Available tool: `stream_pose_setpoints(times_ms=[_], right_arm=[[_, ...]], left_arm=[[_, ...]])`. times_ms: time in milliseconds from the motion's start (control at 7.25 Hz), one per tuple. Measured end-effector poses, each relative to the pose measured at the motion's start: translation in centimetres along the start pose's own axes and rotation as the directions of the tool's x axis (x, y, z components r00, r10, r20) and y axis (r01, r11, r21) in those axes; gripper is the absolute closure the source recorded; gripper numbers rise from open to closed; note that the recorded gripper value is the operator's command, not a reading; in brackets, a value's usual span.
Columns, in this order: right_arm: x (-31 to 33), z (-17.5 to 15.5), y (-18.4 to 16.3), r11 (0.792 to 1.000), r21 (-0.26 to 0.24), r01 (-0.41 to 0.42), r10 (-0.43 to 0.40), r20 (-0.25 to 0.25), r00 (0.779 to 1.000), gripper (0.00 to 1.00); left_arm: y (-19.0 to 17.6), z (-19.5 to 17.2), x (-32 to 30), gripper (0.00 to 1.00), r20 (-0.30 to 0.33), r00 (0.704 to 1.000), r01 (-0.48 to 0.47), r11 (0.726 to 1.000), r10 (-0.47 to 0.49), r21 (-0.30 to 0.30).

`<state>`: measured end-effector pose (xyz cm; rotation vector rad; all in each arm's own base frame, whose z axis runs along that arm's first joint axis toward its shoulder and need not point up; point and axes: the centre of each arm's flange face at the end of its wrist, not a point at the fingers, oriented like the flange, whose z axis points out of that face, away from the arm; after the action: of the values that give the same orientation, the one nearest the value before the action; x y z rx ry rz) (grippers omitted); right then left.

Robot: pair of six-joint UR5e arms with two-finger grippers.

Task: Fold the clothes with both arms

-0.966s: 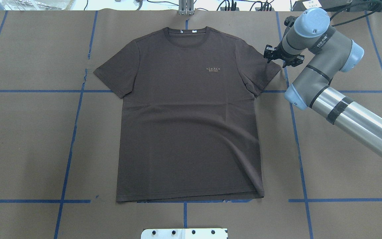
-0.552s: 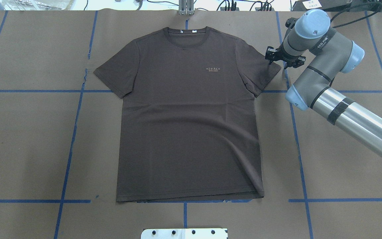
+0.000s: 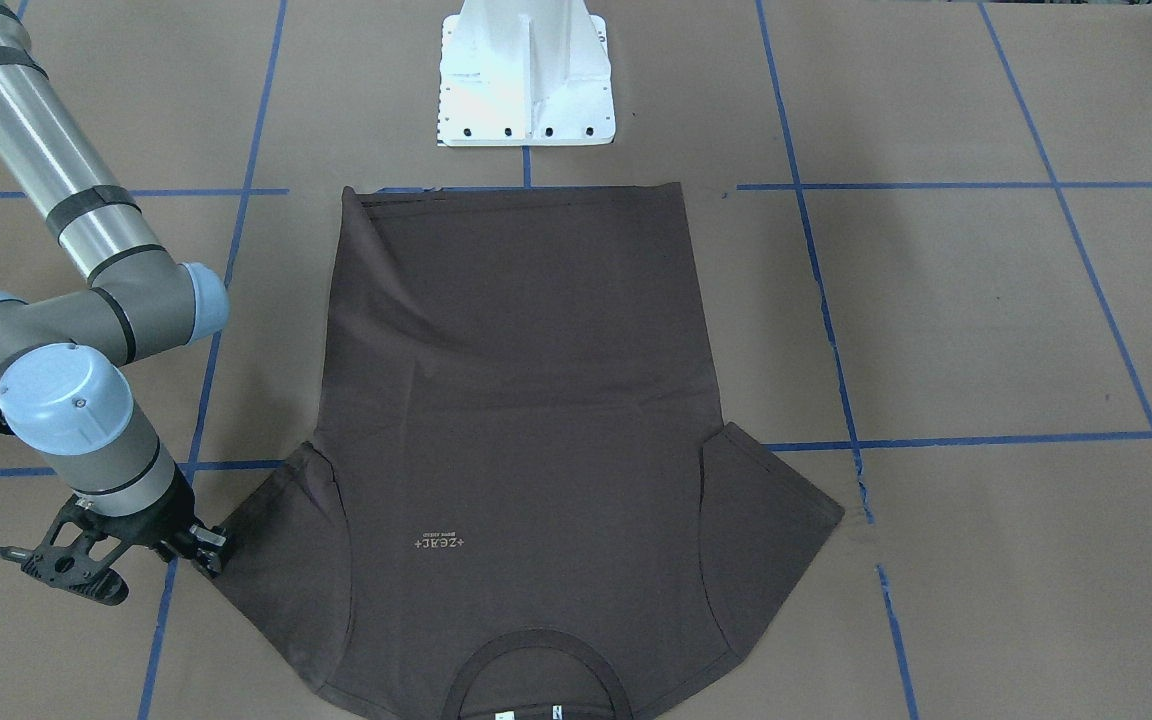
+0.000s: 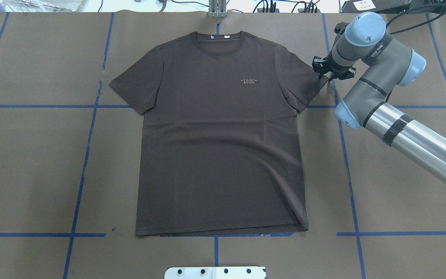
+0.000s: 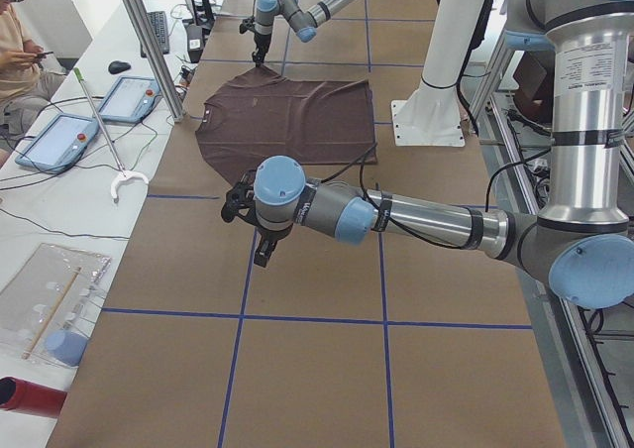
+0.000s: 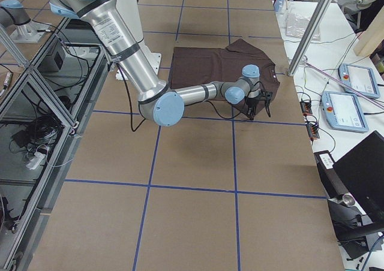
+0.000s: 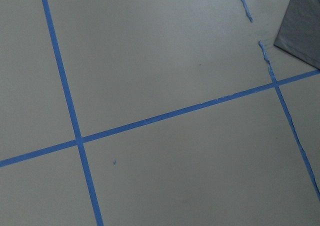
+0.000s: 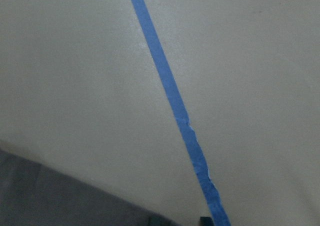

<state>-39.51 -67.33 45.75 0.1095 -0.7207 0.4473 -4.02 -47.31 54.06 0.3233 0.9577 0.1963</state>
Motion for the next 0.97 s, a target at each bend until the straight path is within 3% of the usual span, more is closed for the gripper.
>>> stream_pose_setpoints(times_ms=[276,552,966], right_arm=[[-0.4,-0.3,0.0,1.000,0.000,0.000,0.000,0.007,1.000,1.00],[-3.2,-2.4,0.2,1.000,0.009,-0.002,0.002,0.055,0.998,1.00],[-13.1,-6.1,4.1,0.993,0.012,-0.120,0.116,0.148,0.982,1.00]], left_arm=[[0.0,0.0,-0.1,0.00,0.000,1.000,0.001,1.000,-0.001,-0.001],[0.0,0.0,-0.1,0.00,0.000,1.000,0.002,1.000,-0.002,-0.001],[-0.1,-0.1,0.2,0.00,0.000,1.000,0.004,1.000,-0.004,0.002]])
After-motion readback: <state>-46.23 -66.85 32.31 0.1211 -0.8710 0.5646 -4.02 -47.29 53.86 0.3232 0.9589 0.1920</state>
